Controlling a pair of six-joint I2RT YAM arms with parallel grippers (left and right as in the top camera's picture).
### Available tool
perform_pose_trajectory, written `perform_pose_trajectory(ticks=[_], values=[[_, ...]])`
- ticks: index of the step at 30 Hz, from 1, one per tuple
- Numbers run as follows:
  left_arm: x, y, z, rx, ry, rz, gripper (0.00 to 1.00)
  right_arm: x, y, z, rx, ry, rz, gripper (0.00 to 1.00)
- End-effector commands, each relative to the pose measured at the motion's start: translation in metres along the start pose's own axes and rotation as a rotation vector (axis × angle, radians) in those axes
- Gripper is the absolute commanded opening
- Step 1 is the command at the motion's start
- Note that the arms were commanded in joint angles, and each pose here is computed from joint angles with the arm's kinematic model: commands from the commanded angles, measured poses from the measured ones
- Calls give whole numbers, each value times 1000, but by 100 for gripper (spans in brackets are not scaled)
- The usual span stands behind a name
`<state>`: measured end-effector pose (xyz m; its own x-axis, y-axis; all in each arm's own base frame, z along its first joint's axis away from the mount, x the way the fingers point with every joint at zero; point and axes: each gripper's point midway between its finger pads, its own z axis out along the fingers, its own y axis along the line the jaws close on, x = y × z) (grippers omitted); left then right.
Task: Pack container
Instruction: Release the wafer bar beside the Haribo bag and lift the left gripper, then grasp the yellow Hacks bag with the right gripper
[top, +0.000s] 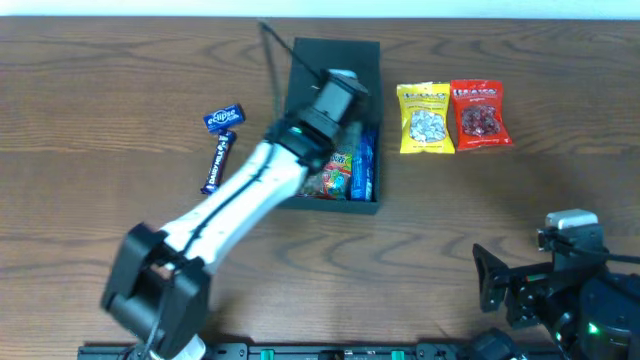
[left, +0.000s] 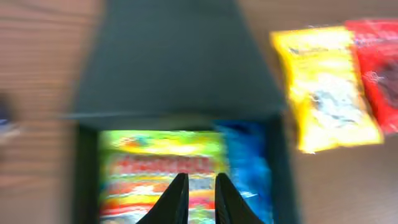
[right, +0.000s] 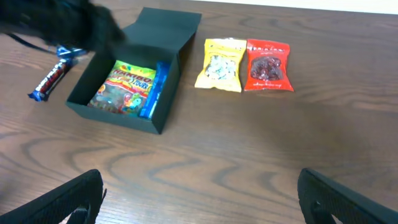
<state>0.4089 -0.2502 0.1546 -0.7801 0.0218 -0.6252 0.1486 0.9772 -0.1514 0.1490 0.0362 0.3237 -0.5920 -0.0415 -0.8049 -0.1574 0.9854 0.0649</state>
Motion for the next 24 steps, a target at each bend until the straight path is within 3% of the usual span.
perform_pose_trajectory(ticks=[1,6,8,11,13,18,24], values=[[-32,68,-15,-154,-60,-79,16,-7,-6,-4,28,-31,27,99],[-34,134,-14,-207,-9,-198,27,-17,-4,7,43,-71,37,99],[-37,150,-15,-222,-11,-229,41,-20,0,22,46,-76,38,99],[-40,170,-16,-249,-15,-236,73,-22,9,53,53,-52,31,99],[-44,178,-17,-257,-27,-223,85,-28,19,85,61,-24,23,99],[-62,185,-18,-254,-89,-184,92,-56,30,153,100,-18,38,99],[-77,185,-19,-242,-151,-192,97,-65,0,248,93,44,159,97]])
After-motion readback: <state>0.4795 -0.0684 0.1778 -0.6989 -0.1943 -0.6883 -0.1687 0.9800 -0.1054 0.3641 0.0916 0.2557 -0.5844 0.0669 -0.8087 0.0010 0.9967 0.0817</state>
